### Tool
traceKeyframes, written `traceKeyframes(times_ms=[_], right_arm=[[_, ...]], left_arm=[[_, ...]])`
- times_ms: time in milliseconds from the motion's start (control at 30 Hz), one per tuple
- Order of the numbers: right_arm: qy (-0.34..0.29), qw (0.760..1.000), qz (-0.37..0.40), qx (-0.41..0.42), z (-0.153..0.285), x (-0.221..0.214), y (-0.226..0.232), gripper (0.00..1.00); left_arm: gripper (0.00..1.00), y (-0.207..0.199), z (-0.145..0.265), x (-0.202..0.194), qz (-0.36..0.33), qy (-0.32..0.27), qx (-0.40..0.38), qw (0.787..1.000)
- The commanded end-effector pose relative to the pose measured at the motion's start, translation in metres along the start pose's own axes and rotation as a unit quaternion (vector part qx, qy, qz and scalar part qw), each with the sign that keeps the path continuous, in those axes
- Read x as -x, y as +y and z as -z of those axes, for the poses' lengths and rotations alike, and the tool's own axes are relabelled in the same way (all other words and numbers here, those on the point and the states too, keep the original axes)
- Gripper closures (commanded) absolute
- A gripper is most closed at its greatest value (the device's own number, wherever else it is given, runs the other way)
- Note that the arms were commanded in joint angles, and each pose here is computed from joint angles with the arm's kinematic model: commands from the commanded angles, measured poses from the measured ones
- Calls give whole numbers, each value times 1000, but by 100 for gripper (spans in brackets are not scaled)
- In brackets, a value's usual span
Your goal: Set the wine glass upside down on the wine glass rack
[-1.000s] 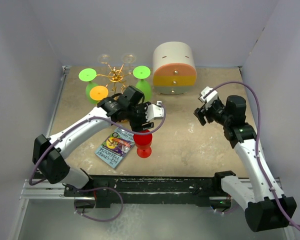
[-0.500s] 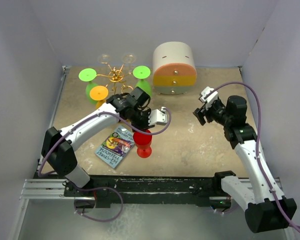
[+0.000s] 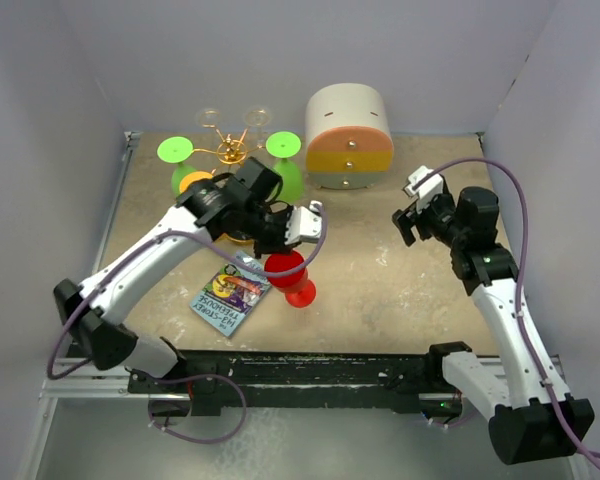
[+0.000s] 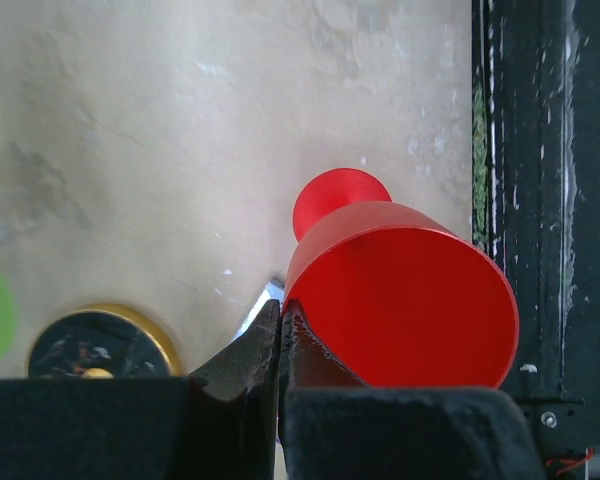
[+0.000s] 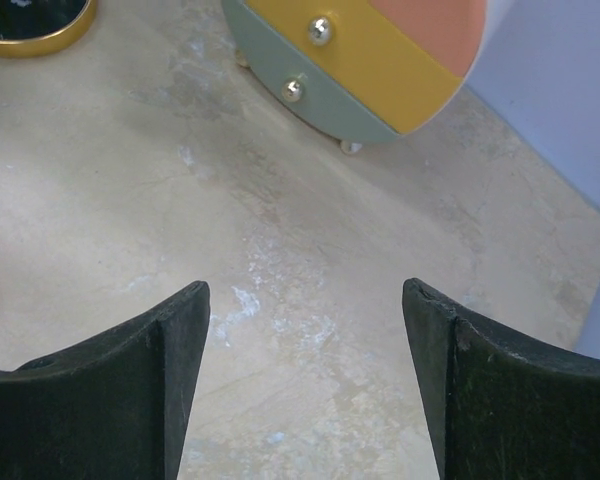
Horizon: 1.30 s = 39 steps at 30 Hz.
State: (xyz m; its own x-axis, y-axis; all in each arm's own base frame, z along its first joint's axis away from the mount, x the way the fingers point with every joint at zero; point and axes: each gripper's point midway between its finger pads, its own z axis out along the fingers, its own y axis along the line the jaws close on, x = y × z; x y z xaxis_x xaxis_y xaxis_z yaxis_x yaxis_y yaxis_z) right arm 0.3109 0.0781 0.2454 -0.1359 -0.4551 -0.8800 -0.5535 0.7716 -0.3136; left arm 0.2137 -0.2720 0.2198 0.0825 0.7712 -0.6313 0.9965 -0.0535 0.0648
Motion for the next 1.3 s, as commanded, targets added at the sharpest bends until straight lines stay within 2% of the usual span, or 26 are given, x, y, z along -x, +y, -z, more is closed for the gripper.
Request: traceKeyframes(times_ms=[0,67,133,167,267,367,500,667,833,1000,1267], right_arm=[[-33,998,10,-52,18,48,-31,19],[-46,997,10,-63,21,70,-42,19],[-60,997,5,-55,21,88,-46,10],[-72,996,2,-48,22,99,-46,6],[-118,993,-5,-22,26,135,-44,5],[-164,986,-22,3,32,170,-42,7],[-193,978,-66,51,35,197,-32,11],[-210,969,-97,83,34,216,-16,18],[-226,959,-106,136,39,236,9,18],[-245,943,-110,195,38,259,36,17],[-262,913,-173,260,22,289,58,23]], left_arm=[[100,-18,80,72,-62,-141,59,986],[100,-17,106,89,-70,-178,101,976],[100,-12,130,102,-66,-208,145,965],[100,-7,141,105,-54,-219,165,960],[100,8,172,110,7,-275,184,944],[100,19,200,114,42,-312,216,924],[100,34,238,114,79,-335,285,895],[100,48,283,127,69,-355,364,858],[100,58,321,145,68,-384,411,824],[100,65,326,153,85,-402,410,814],[100,75,308,151,89,-400,395,822]])
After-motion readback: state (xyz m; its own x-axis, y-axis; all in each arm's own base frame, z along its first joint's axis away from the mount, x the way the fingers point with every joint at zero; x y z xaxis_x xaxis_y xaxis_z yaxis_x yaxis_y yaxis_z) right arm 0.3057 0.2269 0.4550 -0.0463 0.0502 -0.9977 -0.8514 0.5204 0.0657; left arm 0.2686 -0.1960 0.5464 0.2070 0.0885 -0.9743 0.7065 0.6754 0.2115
